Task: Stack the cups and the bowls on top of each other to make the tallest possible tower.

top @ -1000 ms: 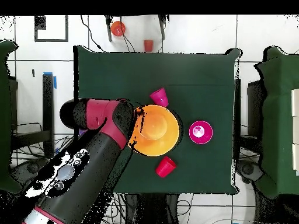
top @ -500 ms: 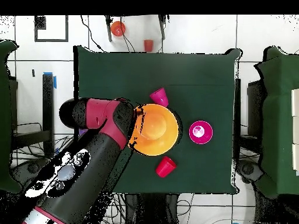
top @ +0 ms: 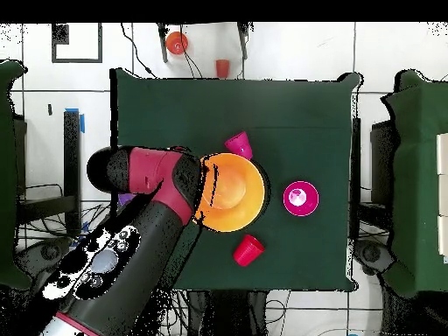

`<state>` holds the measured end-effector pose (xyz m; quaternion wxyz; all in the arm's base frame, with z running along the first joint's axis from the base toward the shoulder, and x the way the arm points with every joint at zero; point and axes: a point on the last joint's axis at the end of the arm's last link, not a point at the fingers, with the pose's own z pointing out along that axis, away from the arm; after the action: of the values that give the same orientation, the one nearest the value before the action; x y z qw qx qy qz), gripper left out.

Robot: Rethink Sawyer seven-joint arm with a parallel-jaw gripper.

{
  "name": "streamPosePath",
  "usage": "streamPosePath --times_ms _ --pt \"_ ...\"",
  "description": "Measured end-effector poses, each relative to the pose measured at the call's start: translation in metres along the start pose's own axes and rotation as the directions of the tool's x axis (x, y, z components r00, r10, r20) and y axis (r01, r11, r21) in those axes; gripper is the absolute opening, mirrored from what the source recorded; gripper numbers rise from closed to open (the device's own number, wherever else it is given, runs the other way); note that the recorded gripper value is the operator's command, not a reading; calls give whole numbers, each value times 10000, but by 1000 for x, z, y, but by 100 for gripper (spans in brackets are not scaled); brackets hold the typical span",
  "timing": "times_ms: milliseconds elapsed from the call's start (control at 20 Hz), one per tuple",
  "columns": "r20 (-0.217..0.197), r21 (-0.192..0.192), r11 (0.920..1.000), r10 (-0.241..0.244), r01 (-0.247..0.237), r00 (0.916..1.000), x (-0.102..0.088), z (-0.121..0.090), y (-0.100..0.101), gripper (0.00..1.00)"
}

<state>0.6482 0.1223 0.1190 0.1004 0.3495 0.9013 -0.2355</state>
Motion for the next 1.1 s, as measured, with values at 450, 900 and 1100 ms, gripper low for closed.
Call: streamPosePath --times_ms 450,900,1100 --pt "-219 -581 9972 456 -468 9987 -8 3 -4 0" --pt "-241 -715 9954 617 -633 9978 -11 8 -9 0" --pt "-251 -783 9948 631 -649 9977 -12 6 -9 100"
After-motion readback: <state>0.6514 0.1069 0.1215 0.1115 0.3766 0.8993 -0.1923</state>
